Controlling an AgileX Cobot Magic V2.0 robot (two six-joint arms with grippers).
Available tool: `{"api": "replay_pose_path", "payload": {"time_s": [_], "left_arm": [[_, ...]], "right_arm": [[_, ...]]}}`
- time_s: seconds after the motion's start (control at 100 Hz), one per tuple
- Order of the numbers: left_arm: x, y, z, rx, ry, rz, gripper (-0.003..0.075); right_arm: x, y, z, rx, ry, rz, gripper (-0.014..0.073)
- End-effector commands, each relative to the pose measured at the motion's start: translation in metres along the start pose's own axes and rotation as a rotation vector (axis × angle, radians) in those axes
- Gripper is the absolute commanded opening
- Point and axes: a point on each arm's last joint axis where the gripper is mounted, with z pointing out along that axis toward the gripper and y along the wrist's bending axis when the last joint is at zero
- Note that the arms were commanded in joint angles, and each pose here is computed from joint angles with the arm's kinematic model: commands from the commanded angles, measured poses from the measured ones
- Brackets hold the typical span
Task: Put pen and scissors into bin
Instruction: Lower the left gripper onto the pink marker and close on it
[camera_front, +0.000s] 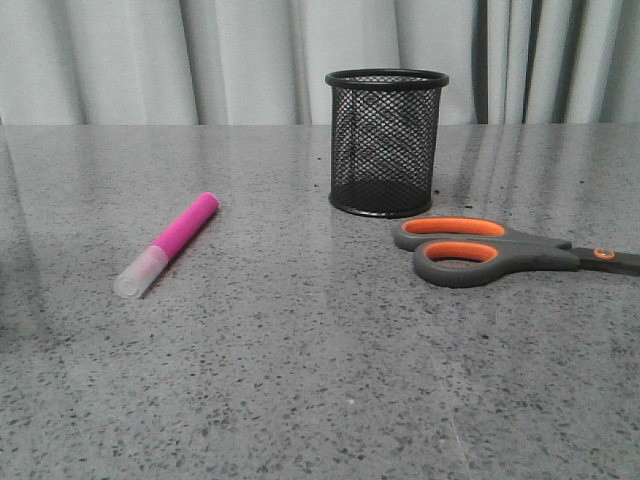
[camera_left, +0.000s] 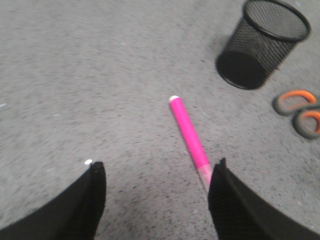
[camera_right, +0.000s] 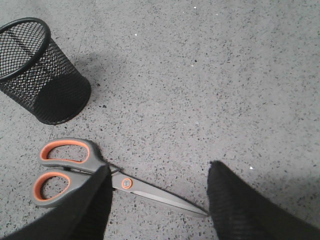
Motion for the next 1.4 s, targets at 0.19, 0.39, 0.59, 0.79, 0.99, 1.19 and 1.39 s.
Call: {"api": "replay_pose_path", "payload": {"time_s": [0.19, 0.39, 0.59, 0.79, 0.99, 1.19, 1.39], "left_arm": [[-0.037, -0.020, 0.053, 0.123, 0.060, 0.153, 0.0393], [-0.044, -0.029, 0.101, 0.163, 0.153, 0.205, 0.0393], [-0.045, -0.026, 0.134, 0.170, 0.222, 0.209, 0.0393], [-0.045, -0.022, 0.154, 0.162, 0.250, 0.209, 0.0393], [-0.040, -0.018, 0.166, 0.148, 0.272, 0.213, 0.0393], [-0.036, -0.015, 0.175, 0.139, 0.294, 0.221, 0.0392], [-0.028, -0.015, 0.181, 0.158, 0.346, 0.218, 0.0285]], "right_arm": [[-0.015, 0.002, -0.005, -0.001, -0.088, -0.006, 0.0382], [-0.015, 0.002, -0.005, 0.000, -0.088, -0.012, 0.0382], [-0.015, 0.002, -0.005, 0.000, -0.088, -0.020, 0.0382], [-0.015, 0.002, -0.005, 0.000, -0.088, -0.022, 0.0382], [-0.015, 0.002, -0.005, 0.000, -0.088, -0.024, 0.0381], [-0.015, 0.002, -0.005, 0.000, -0.088, -0.028, 0.0382], [-0.015, 0.002, -0.005, 0.000, -0.088, -0.030, 0.0382]]}}
